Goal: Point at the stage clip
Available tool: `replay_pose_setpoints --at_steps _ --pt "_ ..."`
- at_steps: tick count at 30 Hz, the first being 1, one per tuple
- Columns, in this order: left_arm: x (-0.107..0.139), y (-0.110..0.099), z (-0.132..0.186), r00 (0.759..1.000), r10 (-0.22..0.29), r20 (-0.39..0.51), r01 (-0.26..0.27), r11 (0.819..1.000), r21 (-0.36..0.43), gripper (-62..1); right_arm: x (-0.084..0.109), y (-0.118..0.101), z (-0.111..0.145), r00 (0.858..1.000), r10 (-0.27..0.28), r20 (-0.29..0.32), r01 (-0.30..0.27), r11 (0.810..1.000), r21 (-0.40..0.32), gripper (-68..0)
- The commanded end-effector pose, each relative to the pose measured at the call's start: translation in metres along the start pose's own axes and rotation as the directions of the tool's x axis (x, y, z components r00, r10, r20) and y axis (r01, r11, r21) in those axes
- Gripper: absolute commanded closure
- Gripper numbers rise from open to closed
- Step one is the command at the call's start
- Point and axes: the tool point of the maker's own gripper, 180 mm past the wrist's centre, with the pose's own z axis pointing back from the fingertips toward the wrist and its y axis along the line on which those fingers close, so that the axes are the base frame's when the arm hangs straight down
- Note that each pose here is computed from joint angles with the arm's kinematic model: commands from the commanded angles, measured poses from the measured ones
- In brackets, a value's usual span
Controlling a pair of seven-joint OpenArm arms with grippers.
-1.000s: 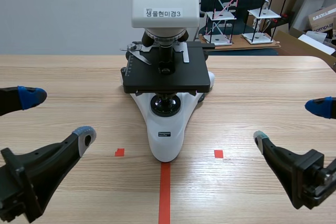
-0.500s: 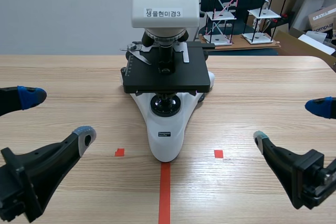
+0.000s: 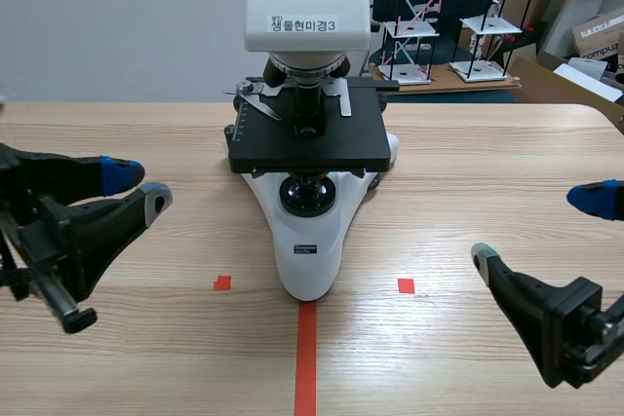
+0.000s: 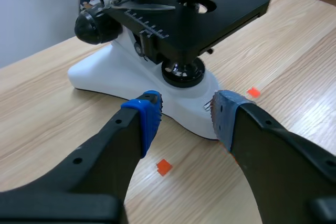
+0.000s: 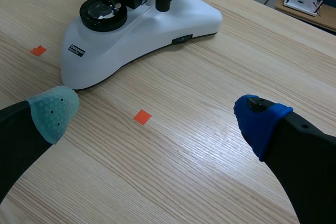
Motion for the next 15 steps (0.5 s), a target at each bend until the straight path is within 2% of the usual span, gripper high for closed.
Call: replay_pose_setpoints --at_steps 1,4,9,15 --pt "0.009 0.008 -0.006 0.999 -0.012 0.039 0.012 1.0 0.006 -15.7 0.01 -0.002 -0.002 0.999 0.007 0.036 -0.007 1.0 -0.001 -67.9" --pt "0.01 0.021 -0.018 0.998 -0.025 0.052 0.025 1.0 0.016 -3.5 0.01 -0.002 -0.002 0.999 0.007 0.036 -0.007 1.0 -0.001 -67.9" --pt "0.011 0.038 -0.04 0.997 -0.045 0.066 0.044 0.999 0.014 -2.7 0.01 -0.002 -0.002 0.999 0.007 0.037 -0.007 1.0 -0.001 -67.9" --pt "0.013 0.049 -0.068 0.995 -0.068 0.071 0.069 0.998 -0.013 -2.7 0.01 -0.002 -0.002 0.999 0.007 0.037 -0.007 1.0 -0.001 -67.9"
